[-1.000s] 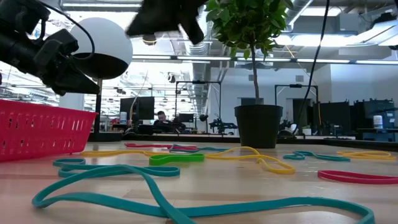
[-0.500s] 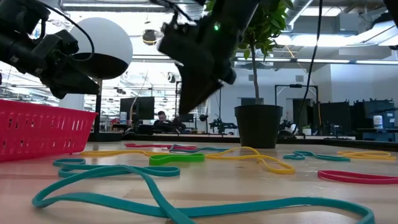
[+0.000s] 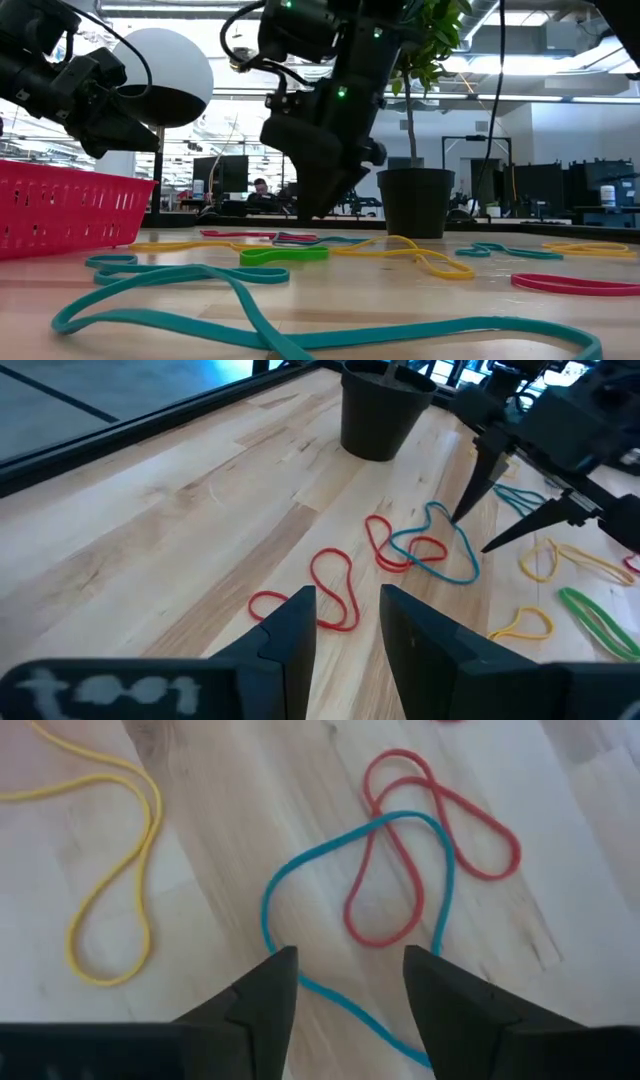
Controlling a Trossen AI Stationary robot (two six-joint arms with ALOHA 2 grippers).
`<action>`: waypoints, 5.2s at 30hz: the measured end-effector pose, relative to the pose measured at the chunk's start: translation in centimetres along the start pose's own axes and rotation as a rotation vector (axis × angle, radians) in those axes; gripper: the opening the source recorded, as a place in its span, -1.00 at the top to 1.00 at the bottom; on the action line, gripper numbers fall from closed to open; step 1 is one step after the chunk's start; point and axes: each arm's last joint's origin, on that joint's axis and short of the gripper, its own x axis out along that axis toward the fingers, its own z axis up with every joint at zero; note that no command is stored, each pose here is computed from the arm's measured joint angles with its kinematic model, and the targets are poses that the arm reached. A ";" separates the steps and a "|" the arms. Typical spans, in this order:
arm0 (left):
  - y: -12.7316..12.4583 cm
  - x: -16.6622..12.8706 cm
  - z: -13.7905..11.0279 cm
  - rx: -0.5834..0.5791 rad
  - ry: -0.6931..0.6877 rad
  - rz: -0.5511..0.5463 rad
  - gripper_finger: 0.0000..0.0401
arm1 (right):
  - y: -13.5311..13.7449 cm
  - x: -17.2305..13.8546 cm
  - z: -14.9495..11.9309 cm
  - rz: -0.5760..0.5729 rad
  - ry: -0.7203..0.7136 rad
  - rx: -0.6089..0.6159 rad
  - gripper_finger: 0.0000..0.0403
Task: Pick and place items into bin
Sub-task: Put the blue rubber band into the red bin, then put the red rubber band into the red bin
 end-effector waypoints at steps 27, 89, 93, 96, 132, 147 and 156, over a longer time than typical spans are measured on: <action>0.0 0.0 -0.1 0.002 0.008 0.003 0.49 | 1.7 2.9 0.3 0.160 -0.045 -0.034 0.95; 0.0 0.1 -0.1 -0.004 0.005 0.006 0.49 | 7.8 -2.4 8.4 0.492 -0.740 -0.201 0.66; 0.0 0.1 -0.1 -0.004 0.006 0.006 0.49 | 8.0 -2.4 8.3 0.495 -0.738 -0.205 0.58; 0.0 0.1 -0.1 -0.004 0.006 0.006 0.49 | 8.1 -2.5 8.3 0.501 -0.737 -0.205 0.56; -1.4 1.0 2.8 -0.143 -0.050 -0.062 0.52 | -5.8 -19.1 -14.6 -0.221 -0.670 0.119 0.50; -3.6 7.4 4.0 0.099 0.286 0.061 0.57 | -6.9 -15.7 -19.5 -0.231 -0.712 0.044 0.49; -4.1 11.1 2.2 0.121 0.310 0.046 0.57 | -5.3 -15.0 -21.0 0.077 -0.730 0.031 0.49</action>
